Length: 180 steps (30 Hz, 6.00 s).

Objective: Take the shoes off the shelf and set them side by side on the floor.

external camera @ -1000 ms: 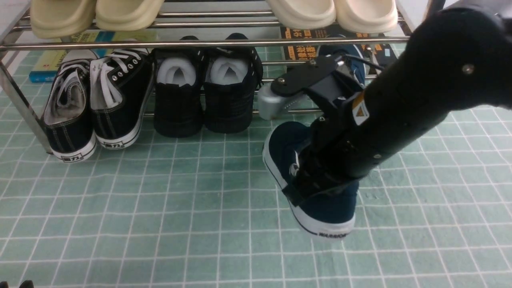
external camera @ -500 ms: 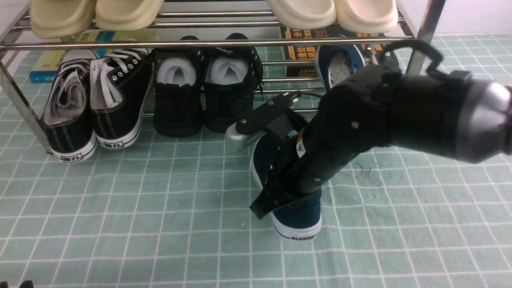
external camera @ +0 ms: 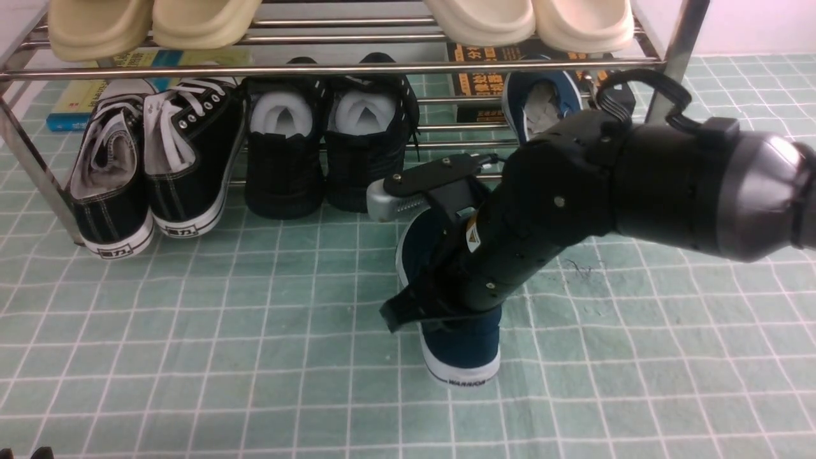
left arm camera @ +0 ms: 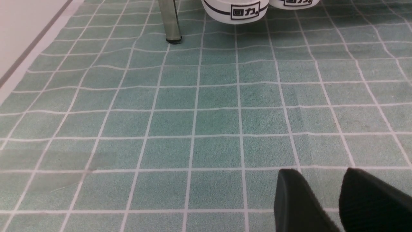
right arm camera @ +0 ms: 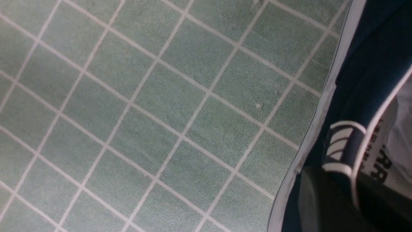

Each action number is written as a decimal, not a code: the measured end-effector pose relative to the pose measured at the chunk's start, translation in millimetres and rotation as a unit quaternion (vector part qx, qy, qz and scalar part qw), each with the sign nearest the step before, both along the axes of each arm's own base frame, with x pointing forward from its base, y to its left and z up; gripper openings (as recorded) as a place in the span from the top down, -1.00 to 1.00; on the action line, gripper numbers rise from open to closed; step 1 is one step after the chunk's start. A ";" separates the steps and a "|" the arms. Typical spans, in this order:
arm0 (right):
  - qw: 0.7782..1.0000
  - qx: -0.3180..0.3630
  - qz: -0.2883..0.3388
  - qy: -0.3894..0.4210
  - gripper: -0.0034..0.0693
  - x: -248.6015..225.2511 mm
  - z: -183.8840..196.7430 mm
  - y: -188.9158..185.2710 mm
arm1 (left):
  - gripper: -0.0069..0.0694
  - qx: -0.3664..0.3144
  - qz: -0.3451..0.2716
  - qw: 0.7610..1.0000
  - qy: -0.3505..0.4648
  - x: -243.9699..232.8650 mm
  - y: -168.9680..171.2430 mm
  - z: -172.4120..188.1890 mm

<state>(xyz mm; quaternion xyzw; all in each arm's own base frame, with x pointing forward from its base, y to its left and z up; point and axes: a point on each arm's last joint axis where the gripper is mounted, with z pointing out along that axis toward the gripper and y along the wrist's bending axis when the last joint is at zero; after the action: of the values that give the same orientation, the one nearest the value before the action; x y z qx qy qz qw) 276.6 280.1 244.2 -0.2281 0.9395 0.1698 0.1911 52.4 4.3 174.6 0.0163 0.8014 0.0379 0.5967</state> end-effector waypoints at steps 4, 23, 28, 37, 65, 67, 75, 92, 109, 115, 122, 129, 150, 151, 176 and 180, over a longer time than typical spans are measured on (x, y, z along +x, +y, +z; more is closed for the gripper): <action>1.000 0.012 -0.008 0.012 0.34 -1.2 0.6 1.6 | 0.18 0.000 0.000 1.000 0.000 0.0 0.0 0.0; 0.984 -0.134 -0.017 -0.117 -0.26 33.5 77.9 -25.3 | 0.18 0.000 0.000 1.000 0.000 0.0 0.0 0.0; 0.975 -0.130 -0.119 -0.132 -0.26 65.7 72.0 -52.5 | 0.18 0.000 0.000 1.000 0.000 0.0 0.0 0.0; 0.969 -0.082 -0.172 -0.160 -0.26 108.4 51.1 -71.5 | 0.18 0.000 0.000 1.000 0.000 0.0 0.0 0.0; 0.975 -0.116 -0.135 -0.136 0.84 109.3 23.6 -57.9 | 0.18 0.000 0.000 1.000 0.000 0.0 0.0 0.0; 0.978 -0.113 -0.124 -0.121 0.84 91.6 41.1 -54.4 | 0.18 0.000 0.000 1.000 0.000 0.0 0.0 0.0; 0.993 -0.078 -0.044 -0.081 0.84 -1.4 130.2 -56.9 | 0.18 0.000 0.000 1.000 0.000 0.0 0.0 0.0; 0.994 -0.101 -0.024 0.024 0.84 -37.5 103.2 -71.7 | 0.18 0.000 0.000 1.000 0.000 0.0 0.0 0.0; 0.995 -0.100 -0.020 -0.021 0.83 -30.8 44.9 -71.5 | 0.18 0.000 0.000 1.000 0.000 0.0 0.0 0.0; 0.993 -0.103 -0.013 -0.064 0.82 -22.1 44.4 -69.8 | 0.18 0.000 0.000 1.000 0.000 0.0 0.0 0.0; 0.991 -0.126 -0.018 -0.036 0.81 -12.8 17.7 -60.9 | 0.18 0.000 0.000 1.000 0.000 0.0 0.0 0.0; 0.988 -0.149 -0.047 0.002 0.78 -5.6 -13.1 -53.6 | 0.18 0.000 0.000 1.000 0.000 0.0 0.0 0.0; 0.987 -0.124 -0.097 -0.004 0.26 4.5 -19.8 -50.7 | 0.18 0.000 0.000 1.000 0.000 0.0 0.0 0.0; 0.987 -0.129 -0.098 0.000 0.26 3.3 -18.8 -52.0 | 0.18 0.000 0.000 1.000 0.000 0.0 0.0 0.0; 0.993 -0.037 -0.112 -0.031 0.23 -34.2 64.2 -77.1 | 0.18 0.000 0.000 1.000 0.000 0.0 0.0 0.0; 0.993 -0.052 -0.108 -0.016 0.12 -16.7 30.5 -61.2 | 0.18 0.000 0.000 1.000 0.000 0.0 0.0 0.0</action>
<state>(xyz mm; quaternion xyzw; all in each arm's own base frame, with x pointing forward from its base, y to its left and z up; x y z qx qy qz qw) 259.9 218.9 274.7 -0.1378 0.9630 0.0953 0.2111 52.4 4.3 174.6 0.0165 0.8014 0.0383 0.5967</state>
